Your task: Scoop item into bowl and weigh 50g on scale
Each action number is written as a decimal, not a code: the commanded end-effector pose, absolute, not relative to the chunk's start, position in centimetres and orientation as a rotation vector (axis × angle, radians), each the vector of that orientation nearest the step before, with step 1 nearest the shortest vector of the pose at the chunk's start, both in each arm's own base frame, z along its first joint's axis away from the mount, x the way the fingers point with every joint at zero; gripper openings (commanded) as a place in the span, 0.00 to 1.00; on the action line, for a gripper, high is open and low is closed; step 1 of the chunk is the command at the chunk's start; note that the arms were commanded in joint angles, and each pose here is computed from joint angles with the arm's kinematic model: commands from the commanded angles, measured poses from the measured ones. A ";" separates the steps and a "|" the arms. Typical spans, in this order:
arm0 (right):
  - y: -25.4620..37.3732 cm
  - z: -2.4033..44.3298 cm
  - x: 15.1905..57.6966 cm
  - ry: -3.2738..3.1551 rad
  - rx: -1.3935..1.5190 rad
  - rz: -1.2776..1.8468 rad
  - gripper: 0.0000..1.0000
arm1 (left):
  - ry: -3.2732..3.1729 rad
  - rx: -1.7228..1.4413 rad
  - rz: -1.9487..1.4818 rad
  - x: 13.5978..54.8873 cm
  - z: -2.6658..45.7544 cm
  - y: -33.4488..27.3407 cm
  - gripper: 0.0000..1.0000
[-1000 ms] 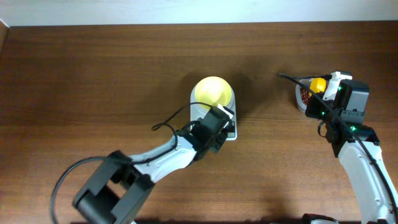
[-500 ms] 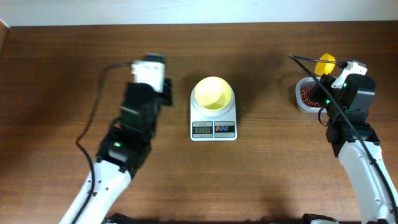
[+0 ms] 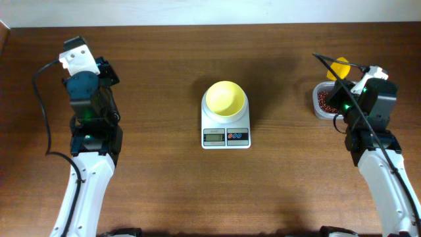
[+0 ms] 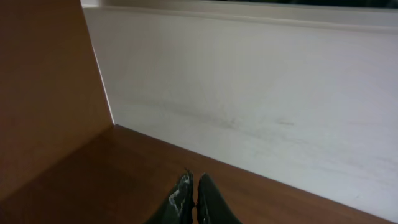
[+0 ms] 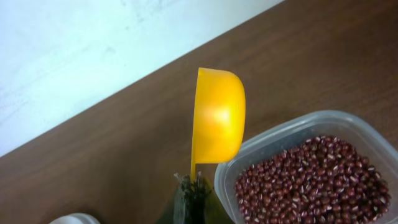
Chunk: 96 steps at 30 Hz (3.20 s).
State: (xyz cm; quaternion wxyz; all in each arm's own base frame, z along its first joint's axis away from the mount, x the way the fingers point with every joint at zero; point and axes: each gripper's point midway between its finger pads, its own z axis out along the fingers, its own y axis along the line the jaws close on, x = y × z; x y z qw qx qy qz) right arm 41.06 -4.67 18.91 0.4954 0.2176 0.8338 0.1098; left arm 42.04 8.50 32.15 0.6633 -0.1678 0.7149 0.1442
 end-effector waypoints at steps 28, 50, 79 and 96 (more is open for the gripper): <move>-2.7 19.3 38.9 2.130 0.384 0.326 0.04 | 2.223 0.157 -0.091 36.9 28.1 -2.7 0.99; 2.3 22.1 39.1 2.050 0.157 0.644 0.04 | 2.207 0.286 0.063 37.1 28.2 -1.5 0.99; 2.7 21.6 41.3 2.005 0.112 0.678 0.04 | 2.258 0.461 -0.358 35.8 25.9 -7.4 0.99; 6.4 21.5 38.7 2.024 -0.117 0.890 0.04 | 2.163 0.549 -0.318 27.9 30.6 -7.4 0.99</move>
